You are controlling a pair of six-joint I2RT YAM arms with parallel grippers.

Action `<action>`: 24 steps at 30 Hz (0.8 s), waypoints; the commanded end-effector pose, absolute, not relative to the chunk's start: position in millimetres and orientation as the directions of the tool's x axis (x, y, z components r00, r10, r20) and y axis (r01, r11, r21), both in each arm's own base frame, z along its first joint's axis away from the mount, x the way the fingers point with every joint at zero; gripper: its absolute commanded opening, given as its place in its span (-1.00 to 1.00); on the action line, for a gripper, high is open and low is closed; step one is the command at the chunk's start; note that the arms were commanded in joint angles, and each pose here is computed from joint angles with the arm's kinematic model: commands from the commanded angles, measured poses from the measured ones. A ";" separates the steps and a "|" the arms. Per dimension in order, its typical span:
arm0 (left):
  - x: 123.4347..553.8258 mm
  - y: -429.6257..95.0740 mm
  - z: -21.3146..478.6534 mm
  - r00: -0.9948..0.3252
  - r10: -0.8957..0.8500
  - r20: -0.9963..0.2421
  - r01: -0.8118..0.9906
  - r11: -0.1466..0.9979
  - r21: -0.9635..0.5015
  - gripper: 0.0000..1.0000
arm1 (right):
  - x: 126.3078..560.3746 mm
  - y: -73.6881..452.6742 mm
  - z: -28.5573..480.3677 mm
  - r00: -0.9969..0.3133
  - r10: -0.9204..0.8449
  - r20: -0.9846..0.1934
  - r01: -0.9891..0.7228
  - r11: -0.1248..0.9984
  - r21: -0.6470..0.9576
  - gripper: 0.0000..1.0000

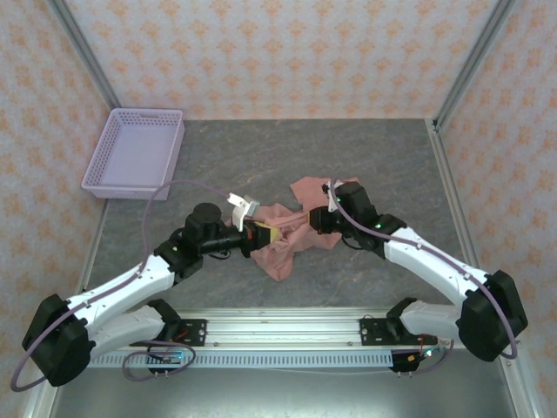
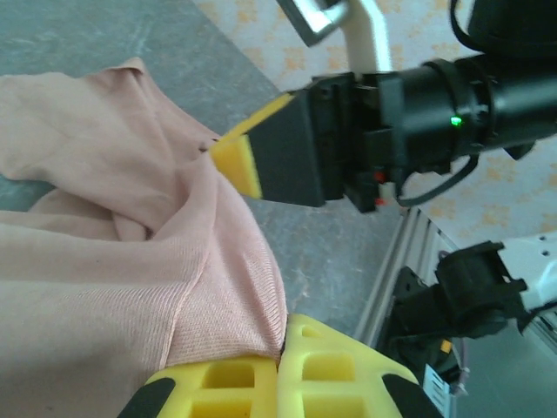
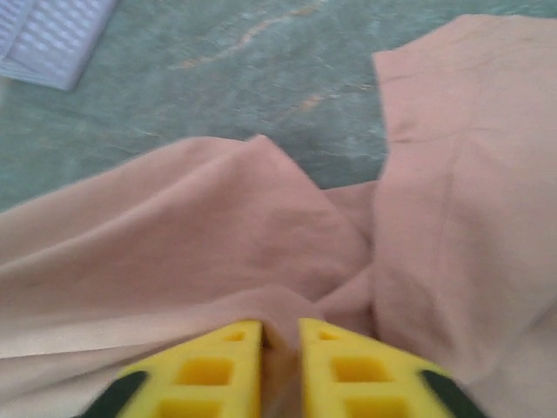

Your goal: Fold the inside-out t-shirt

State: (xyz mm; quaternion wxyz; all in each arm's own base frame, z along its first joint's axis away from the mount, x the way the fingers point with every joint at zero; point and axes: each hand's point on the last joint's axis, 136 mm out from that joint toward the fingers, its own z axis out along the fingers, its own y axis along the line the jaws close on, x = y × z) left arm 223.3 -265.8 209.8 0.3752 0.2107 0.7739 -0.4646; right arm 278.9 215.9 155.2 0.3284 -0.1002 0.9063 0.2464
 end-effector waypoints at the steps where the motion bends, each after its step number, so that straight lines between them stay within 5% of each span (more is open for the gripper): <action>1: 216.4 -269.3 229.4 -0.584 -0.030 -0.811 0.735 0.403 -0.545 -1.00 | 267.2 191.3 148.7 -0.740 -0.148 -0.656 -0.366 0.907 0.208 -0.35; 4: 216.3 -269.9 228.4 -0.572 -0.005 -0.821 0.749 0.405 -0.524 -1.00 | 238.6 217.4 170.0 -0.657 -0.199 -0.727 -0.552 0.784 0.285 -0.11; 8: 215.6 -269.3 229.2 -0.554 0.018 -0.832 0.763 0.411 -0.499 -1.00 | 212.8 244.2 189.8 -0.561 -0.236 -0.793 -0.694 0.656 0.295 -0.07; 19: 211.8 -266.6 226.0 -0.555 0.046 -0.831 0.766 0.419 -0.488 -1.00 | 248.4 282.6 168.1 -0.536 -0.309 -0.785 -0.703 0.679 0.213 0.05; 23: 219.8 -256.8 215.9 -0.557 0.050 -0.829 0.732 0.501 -0.462 -1.00 | 238.4 293.9 178.2 -0.563 -0.278 -0.779 -0.729 0.611 0.309 -0.92; 24: 225.9 -251.4 212.3 -0.558 0.043 -0.829 0.708 0.546 -0.448 -1.00 | 231.9 294.6 181.8 -0.582 -0.263 -0.770 -0.732 0.581 0.355 -1.00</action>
